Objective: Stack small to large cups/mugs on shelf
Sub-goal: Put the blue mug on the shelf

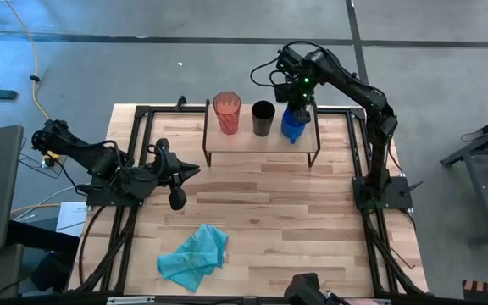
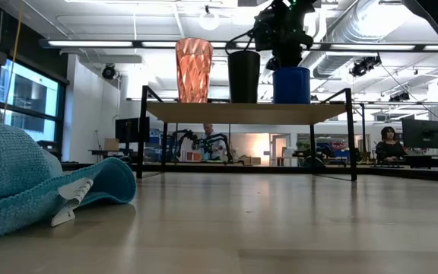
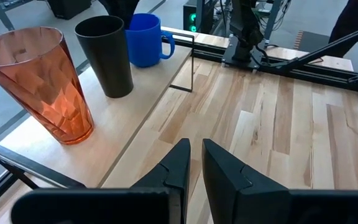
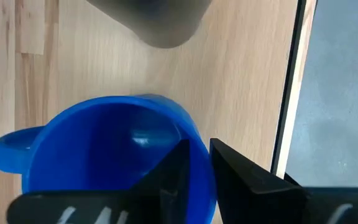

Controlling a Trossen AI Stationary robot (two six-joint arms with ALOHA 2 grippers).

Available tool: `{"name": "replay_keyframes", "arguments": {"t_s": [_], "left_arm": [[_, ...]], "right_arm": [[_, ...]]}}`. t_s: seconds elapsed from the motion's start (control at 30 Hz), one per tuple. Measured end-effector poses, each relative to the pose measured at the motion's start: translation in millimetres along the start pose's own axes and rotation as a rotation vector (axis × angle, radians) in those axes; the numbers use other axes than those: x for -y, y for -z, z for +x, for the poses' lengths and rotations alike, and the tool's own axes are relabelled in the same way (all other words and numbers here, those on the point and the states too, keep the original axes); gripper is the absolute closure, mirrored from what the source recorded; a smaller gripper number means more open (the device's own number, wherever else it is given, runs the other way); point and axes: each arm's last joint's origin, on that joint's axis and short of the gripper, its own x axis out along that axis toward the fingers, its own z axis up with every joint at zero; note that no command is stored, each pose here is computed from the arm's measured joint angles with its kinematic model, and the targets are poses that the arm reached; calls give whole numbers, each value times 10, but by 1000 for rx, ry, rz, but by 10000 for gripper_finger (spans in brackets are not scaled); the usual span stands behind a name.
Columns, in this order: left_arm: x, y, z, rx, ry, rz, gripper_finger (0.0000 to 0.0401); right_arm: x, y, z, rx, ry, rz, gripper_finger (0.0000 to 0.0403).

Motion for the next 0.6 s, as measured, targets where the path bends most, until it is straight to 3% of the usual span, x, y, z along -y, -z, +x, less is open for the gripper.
{"name": "replay_keyframes", "arguments": {"t_s": [0.6], "left_arm": [[-1,9,0,-11,6,-20,368]], "right_arm": [[-49,-47,10,2,-5,11,381]]}}
